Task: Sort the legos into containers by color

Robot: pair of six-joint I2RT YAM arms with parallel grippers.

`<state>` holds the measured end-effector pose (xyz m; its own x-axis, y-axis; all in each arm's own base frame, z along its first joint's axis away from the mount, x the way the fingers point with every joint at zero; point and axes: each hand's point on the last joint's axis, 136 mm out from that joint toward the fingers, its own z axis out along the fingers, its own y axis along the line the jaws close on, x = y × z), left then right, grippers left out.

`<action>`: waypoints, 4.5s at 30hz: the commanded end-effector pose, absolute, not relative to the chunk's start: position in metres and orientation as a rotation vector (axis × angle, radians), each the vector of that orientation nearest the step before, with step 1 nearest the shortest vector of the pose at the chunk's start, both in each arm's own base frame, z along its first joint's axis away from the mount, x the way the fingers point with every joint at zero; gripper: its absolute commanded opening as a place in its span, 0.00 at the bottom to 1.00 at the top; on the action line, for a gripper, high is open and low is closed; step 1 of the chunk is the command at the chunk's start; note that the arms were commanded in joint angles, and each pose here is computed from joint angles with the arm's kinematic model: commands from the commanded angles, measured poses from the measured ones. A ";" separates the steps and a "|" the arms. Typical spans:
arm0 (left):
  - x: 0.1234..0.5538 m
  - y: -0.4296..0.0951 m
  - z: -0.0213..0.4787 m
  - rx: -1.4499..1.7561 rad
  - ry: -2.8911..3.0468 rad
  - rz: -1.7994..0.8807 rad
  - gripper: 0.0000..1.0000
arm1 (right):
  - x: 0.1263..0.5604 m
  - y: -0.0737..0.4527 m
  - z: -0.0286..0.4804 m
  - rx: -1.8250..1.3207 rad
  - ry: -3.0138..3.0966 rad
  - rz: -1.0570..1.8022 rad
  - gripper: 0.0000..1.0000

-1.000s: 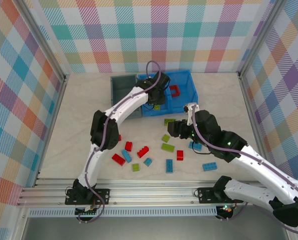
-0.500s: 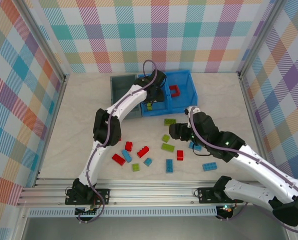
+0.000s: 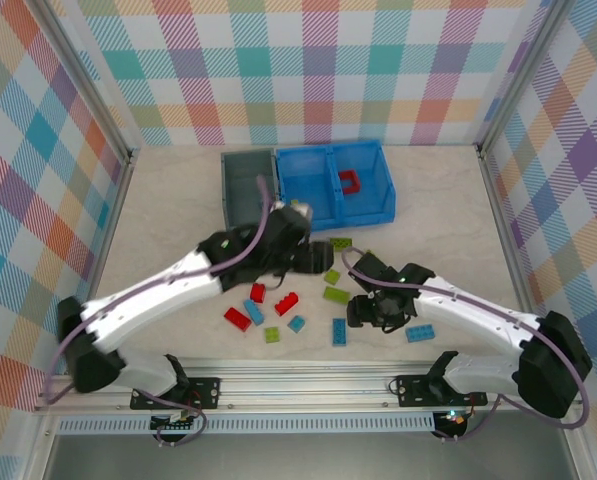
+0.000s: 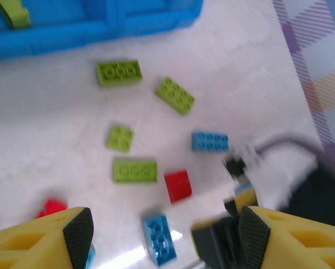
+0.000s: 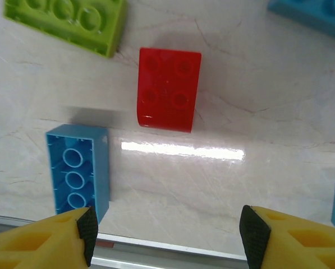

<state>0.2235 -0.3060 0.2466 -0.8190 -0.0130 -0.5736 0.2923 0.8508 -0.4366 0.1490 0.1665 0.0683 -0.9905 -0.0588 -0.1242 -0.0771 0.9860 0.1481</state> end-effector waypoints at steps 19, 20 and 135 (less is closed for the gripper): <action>0.157 -0.262 0.211 0.080 2.371 -0.818 0.72 | 0.194 0.171 0.013 -0.058 3.029 0.159 0.42; 0.157 -0.264 0.211 0.084 2.367 -0.826 0.72 | 0.195 0.171 0.014 -0.055 3.021 0.161 0.38; 0.229 -0.171 0.158 -0.376 2.642 -0.017 0.14 | 0.153 0.262 0.263 -0.520 2.217 0.991 0.62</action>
